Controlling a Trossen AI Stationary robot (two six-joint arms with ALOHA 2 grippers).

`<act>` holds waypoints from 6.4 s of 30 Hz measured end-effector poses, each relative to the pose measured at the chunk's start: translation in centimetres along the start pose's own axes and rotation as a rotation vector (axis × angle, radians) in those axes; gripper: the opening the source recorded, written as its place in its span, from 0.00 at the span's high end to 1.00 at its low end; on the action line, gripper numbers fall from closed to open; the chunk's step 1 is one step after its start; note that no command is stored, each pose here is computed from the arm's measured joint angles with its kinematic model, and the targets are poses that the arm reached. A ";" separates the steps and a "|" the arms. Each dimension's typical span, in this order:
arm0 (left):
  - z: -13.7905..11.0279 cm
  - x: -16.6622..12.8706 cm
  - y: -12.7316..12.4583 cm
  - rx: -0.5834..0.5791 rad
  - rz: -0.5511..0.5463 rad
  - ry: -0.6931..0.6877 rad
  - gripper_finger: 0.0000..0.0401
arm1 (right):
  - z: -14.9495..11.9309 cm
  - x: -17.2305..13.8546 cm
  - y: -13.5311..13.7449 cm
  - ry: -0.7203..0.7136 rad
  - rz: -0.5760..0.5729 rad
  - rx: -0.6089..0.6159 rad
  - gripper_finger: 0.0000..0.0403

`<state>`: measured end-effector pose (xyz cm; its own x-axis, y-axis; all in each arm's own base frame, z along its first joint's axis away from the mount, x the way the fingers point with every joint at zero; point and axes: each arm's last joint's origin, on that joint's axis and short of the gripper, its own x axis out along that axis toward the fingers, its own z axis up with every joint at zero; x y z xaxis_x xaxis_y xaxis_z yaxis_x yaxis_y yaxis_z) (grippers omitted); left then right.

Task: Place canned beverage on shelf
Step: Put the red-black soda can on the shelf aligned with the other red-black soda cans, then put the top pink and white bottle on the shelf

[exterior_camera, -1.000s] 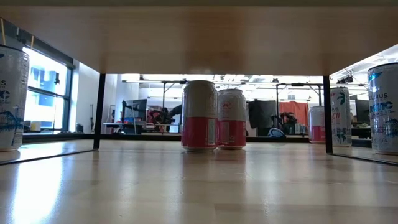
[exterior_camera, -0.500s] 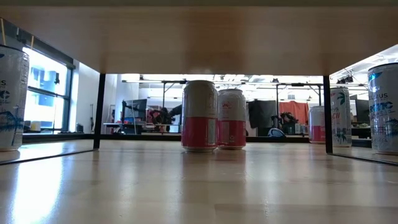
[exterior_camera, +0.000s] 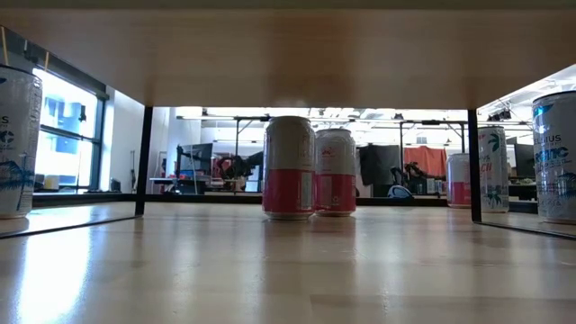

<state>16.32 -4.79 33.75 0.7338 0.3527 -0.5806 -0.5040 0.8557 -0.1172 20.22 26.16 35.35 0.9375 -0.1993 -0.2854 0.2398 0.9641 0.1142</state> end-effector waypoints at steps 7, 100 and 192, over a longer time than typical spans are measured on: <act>0.0 0.2 -0.1 -0.013 0.006 0.003 0.15 | -1.4 -1.9 -0.3 0.007 -0.029 0.007 0.28; -0.2 1.8 -1.6 -0.025 0.006 0.023 0.15 | -5.0 1.0 -2.7 0.042 -0.235 0.012 0.16; 0.3 1.8 -3.9 0.028 -0.127 -0.050 0.15 | 0.4 -3.8 -1.7 0.422 0.045 -0.208 0.16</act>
<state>19.73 -7.34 33.38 0.8131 0.2585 -0.5215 -0.3931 0.9047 -0.1643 16.40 25.18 36.64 0.7509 -0.1096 -0.6513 0.1051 0.9934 -0.0460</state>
